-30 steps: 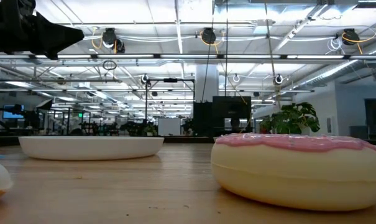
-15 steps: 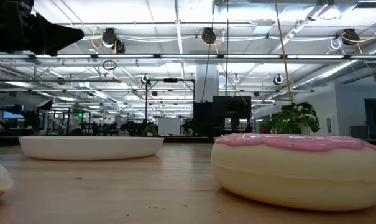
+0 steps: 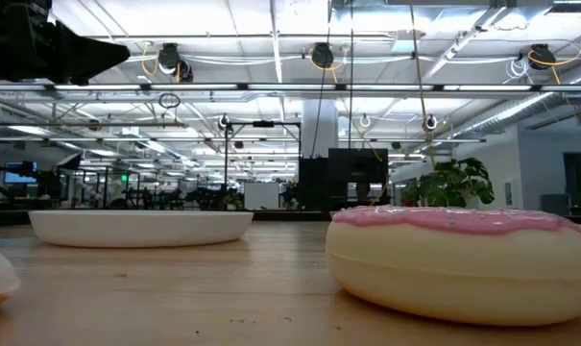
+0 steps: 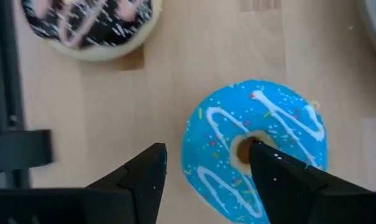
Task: Pick & Place donuts
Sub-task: Put the large blue donut in the gray bin
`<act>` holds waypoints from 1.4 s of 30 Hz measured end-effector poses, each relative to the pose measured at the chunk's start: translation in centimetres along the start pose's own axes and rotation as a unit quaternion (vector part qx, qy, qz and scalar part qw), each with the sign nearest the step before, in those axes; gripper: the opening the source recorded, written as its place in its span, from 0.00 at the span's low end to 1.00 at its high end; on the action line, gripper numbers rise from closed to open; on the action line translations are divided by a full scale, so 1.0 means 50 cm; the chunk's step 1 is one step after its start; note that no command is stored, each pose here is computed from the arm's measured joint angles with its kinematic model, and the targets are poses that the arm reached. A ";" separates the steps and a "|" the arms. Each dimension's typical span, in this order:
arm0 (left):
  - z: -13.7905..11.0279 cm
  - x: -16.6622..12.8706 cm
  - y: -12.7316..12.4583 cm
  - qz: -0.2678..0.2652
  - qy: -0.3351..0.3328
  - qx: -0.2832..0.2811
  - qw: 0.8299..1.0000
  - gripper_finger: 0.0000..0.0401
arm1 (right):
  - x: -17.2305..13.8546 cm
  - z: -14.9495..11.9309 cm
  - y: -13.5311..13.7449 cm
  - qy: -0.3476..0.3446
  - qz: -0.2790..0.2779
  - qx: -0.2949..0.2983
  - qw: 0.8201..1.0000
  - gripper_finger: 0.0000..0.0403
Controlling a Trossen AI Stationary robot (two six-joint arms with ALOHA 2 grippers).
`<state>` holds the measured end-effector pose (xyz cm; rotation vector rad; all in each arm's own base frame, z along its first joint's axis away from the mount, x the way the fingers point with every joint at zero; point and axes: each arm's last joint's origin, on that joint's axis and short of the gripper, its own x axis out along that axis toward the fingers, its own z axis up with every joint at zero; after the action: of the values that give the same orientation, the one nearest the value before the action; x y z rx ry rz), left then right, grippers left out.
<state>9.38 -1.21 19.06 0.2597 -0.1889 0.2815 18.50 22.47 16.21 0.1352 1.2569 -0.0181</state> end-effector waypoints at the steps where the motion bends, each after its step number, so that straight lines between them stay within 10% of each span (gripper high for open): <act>1: 0.000 0.000 0.000 0.000 0.000 0.000 1.000 0.12 | 0.004 -0.002 -0.002 -0.001 0.002 0.001 1.000 0.53; 19: 0.000 0.000 0.000 0.000 0.001 -0.005 1.000 0.12 | 0.055 -0.026 -0.016 0.004 0.008 -0.010 1.000 0.51; 28: 0.000 0.000 0.000 0.000 0.001 -0.005 1.000 0.12 | 0.051 -0.026 -0.019 0.005 0.011 0.002 1.000 0.16; 42: -0.002 0.000 -0.001 -0.001 0.004 -0.018 1.000 0.12 | -0.122 0.072 -0.023 0.015 -0.032 -0.069 0.997 0.04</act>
<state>9.40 -1.21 18.97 0.2236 -0.1846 0.2763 19.91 20.56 22.97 -0.0254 1.2877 0.0151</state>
